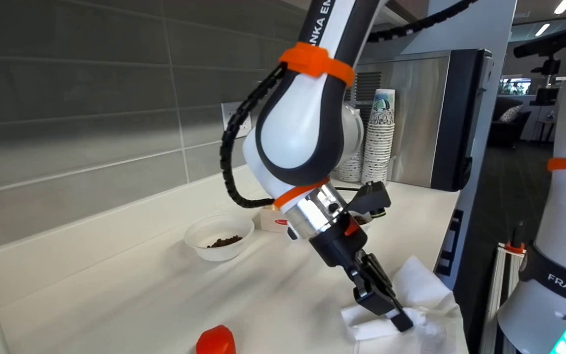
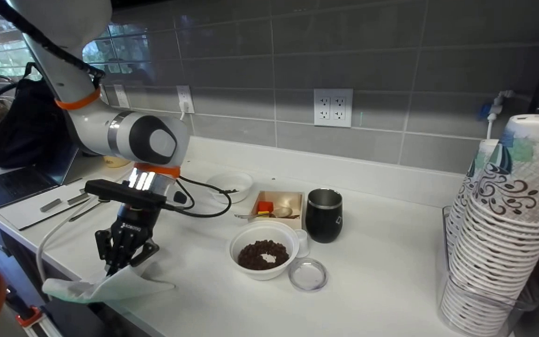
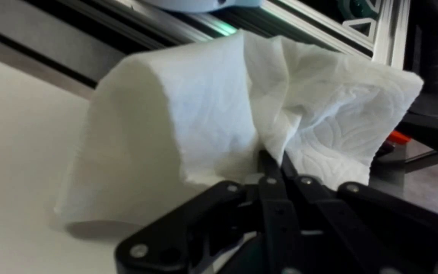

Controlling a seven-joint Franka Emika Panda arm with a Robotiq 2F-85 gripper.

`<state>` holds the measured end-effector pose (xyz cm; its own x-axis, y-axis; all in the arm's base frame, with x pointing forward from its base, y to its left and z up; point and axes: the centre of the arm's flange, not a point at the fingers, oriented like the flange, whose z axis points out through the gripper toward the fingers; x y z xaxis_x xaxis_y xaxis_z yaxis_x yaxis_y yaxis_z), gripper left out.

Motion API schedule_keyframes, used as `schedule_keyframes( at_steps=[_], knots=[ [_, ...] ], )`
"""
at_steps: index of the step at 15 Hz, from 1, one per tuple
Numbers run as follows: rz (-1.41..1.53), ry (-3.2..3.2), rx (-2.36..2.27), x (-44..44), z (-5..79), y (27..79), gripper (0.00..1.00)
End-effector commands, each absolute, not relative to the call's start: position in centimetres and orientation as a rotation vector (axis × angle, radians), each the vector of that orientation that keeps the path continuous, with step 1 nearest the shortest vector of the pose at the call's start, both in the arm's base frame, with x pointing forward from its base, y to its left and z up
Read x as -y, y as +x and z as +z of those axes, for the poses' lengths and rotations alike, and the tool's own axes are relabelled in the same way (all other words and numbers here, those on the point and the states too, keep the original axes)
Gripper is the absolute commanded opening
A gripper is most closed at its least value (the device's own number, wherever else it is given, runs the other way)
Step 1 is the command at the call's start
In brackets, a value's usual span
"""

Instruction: Use the napkin to wipe the surface

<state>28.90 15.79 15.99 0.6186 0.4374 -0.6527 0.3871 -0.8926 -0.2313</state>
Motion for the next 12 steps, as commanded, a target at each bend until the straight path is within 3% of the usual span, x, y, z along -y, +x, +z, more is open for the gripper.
schedule_keyframes(
  at_steps=[1,5,12],
  knots=[
    [1.243,-2.918,0.514,-12.6,17.4,28.2,0.01],
    [1.185,-3.162,0.455,-11.0,17.3,29.6,0.01],
    [0.649,-3.341,0.553,-15.6,22.6,33.5,0.01]
  ],
)
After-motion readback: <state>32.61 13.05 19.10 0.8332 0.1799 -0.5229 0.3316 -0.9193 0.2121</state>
